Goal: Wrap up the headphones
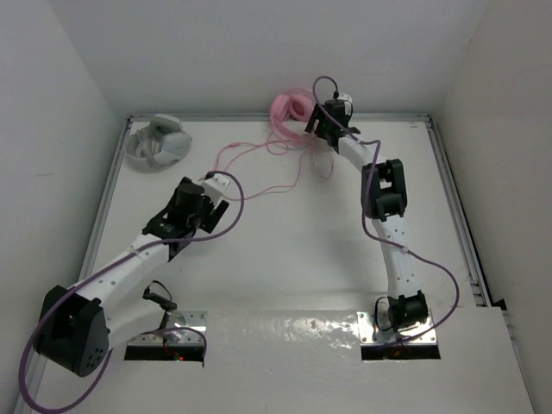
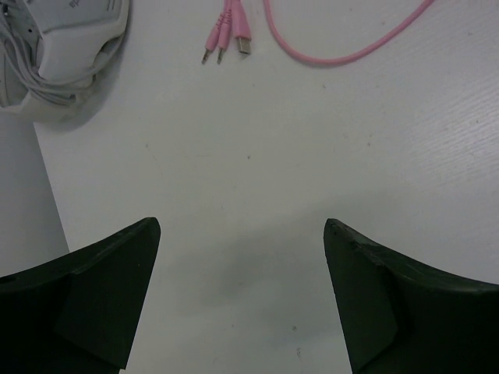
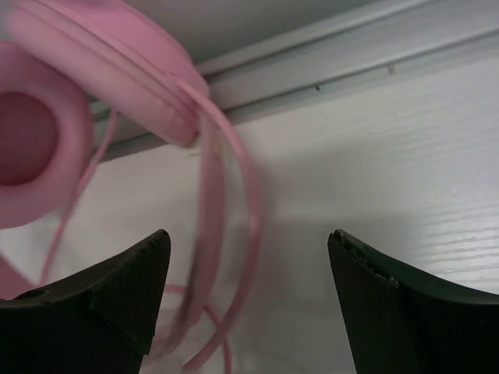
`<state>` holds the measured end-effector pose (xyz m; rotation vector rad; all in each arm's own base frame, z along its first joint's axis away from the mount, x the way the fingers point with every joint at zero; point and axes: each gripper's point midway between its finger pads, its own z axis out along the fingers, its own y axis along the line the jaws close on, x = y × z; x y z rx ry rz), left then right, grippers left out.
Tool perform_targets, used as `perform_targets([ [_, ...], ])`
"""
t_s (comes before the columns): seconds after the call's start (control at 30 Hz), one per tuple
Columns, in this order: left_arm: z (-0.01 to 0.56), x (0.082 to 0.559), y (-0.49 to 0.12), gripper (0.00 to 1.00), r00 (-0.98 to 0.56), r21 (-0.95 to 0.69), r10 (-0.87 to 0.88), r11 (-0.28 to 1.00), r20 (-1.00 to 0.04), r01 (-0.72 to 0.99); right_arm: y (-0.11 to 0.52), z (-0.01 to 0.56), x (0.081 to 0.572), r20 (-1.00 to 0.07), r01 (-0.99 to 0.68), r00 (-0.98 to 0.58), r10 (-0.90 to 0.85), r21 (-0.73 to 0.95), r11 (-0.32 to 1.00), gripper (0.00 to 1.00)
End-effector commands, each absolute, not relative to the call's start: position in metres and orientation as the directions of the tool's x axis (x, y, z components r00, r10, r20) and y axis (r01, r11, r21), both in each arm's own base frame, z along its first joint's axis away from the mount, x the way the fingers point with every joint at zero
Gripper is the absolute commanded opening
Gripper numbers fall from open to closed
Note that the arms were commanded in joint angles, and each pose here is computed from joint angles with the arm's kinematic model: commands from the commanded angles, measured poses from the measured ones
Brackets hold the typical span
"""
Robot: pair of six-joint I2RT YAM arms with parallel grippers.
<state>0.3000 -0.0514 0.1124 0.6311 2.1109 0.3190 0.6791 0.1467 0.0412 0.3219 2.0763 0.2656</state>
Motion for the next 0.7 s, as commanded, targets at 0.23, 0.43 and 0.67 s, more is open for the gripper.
perform_targets([
  [0.23,0.143,0.337,-0.062,0.84,-0.424,0.462,0.547,0.837,-0.721,0.294,0.177,-0.001,0.677,-0.775,0.196,-0.454,0.439,0.394,0.898,0.41],
  [0.43,0.171,0.34,-0.064,0.83,-0.398,0.469,0.554,0.832,-0.731,0.296,0.149,0.047,0.659,-0.838,0.197,-0.392,0.379,0.326,0.925,0.0],
  [0.67,0.255,0.35,-0.12,0.8,-0.21,0.352,0.493,0.806,-0.844,0.476,0.15,0.202,0.597,-0.97,-0.178,-0.242,0.027,0.072,0.981,0.0],
])
